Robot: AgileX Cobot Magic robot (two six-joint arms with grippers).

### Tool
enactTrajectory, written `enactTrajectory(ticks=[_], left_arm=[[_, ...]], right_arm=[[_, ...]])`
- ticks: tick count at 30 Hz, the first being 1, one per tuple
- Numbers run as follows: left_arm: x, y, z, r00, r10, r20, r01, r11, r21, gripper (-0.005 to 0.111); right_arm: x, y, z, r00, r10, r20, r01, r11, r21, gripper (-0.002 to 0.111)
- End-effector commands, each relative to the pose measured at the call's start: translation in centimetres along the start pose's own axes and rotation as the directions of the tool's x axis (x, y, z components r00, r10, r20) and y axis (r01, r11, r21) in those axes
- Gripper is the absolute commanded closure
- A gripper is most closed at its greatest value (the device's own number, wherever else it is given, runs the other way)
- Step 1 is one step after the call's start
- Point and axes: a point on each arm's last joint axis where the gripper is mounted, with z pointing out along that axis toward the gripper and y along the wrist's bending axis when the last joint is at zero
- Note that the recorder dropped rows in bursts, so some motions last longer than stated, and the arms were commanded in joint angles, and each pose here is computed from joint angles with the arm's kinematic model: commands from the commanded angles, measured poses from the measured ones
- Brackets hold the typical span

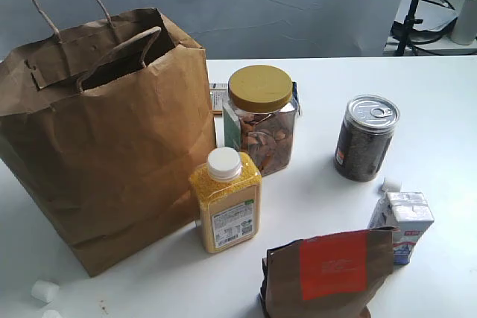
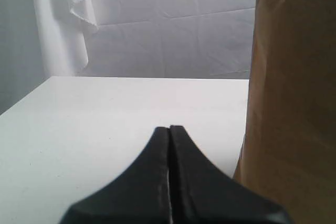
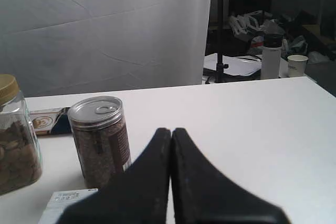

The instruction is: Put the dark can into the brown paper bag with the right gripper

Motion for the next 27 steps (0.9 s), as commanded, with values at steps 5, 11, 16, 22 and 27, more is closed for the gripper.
enactTrajectory(ticks=[5, 11, 16, 22, 27], left_arm=[[0.1, 0.0, 0.0, 1.0, 0.0, 0.003, 0.0, 1.0, 0.005, 0.107], [0.1, 0.0, 0.0, 1.0, 0.0, 0.003, 0.0, 1.0, 0.005, 0.107], [0.1, 0.0, 0.0, 1.0, 0.0, 0.003, 0.0, 1.0, 0.005, 0.107], [0.1, 0.0, 0.0, 1.0, 0.0, 0.003, 0.0, 1.0, 0.005, 0.107], [0.1, 0.0, 0.0, 1.0, 0.0, 0.003, 0.0, 1.0, 0.005, 0.107]], right_arm=[[-0.1, 0.0, 0.0, 1.0, -0.016, 0.018, 0.016, 1.0, 0.001, 0.108], [-0.3, 0.1, 0.0, 0.996, 0.073, 0.044, -0.073, 0.997, -0.015, 0.108], [-1.1, 0.1, -0.1, 0.961, 0.245, 0.126, -0.241, 0.969, -0.048, 0.108], [-3.6, 0.3, -0.8, 0.933, 0.3, 0.2, -0.289, 0.954, -0.084, 0.108], [-6.5, 0.9, -1.0, 0.958, 0.252, 0.134, -0.241, 0.966, -0.094, 0.108]])
